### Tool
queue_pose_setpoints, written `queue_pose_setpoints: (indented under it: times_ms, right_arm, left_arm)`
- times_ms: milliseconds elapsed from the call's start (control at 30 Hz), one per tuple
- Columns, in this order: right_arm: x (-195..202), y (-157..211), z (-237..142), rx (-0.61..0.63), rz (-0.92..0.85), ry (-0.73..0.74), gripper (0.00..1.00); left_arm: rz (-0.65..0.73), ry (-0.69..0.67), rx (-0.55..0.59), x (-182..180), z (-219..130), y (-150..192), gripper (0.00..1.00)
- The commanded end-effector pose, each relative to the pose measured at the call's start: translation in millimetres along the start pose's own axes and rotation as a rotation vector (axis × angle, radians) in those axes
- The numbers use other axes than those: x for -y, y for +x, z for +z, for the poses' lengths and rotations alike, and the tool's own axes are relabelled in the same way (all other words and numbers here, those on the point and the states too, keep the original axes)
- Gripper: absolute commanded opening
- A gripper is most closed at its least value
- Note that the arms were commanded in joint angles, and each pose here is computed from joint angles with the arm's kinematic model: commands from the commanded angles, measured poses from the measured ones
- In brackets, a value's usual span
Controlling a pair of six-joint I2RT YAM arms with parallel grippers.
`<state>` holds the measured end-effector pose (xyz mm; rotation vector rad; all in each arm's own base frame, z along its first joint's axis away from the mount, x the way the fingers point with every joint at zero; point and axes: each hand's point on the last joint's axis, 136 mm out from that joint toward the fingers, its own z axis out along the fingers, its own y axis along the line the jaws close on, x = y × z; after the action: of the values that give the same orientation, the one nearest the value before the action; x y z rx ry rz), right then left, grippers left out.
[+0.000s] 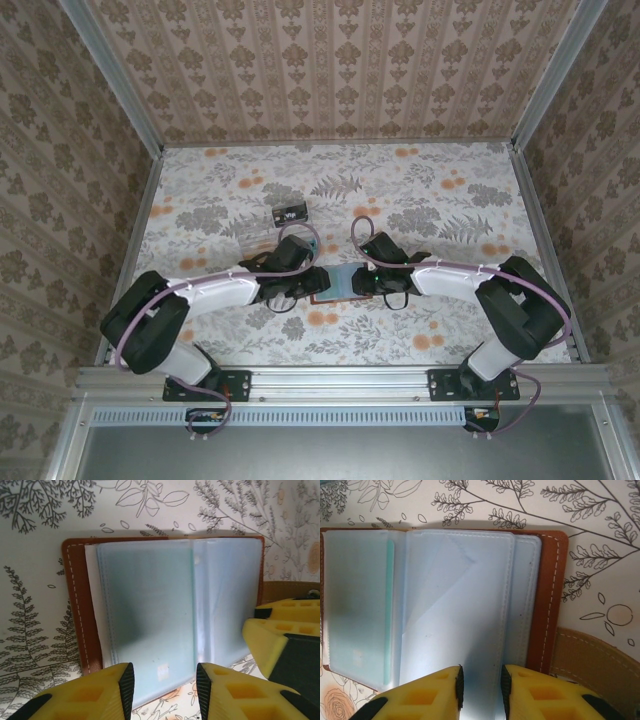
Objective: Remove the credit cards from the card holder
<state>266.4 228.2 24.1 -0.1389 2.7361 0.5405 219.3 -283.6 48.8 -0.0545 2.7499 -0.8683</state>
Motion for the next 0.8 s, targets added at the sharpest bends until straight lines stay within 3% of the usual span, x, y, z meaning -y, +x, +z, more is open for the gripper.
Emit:
queue_pose_setpoints:
  times_ms: [0,200,767]
  right_arm:
    - [12,8,-9,-0.027,-0.005,0.077,0.33]
    - [13,-8,-25,-0.006,-0.055,0.134,0.37]
    - [29,12,-1,-0.083,-0.028,0.173,0.36]
  left_arm:
    - [0.008,0.007,0.003,3,2,-3,0.4]
    - [0.007,-0.01,0.005,0,4,-4,0.39]
    - [0.021,-0.012,-0.017,0,10,-3,0.4]
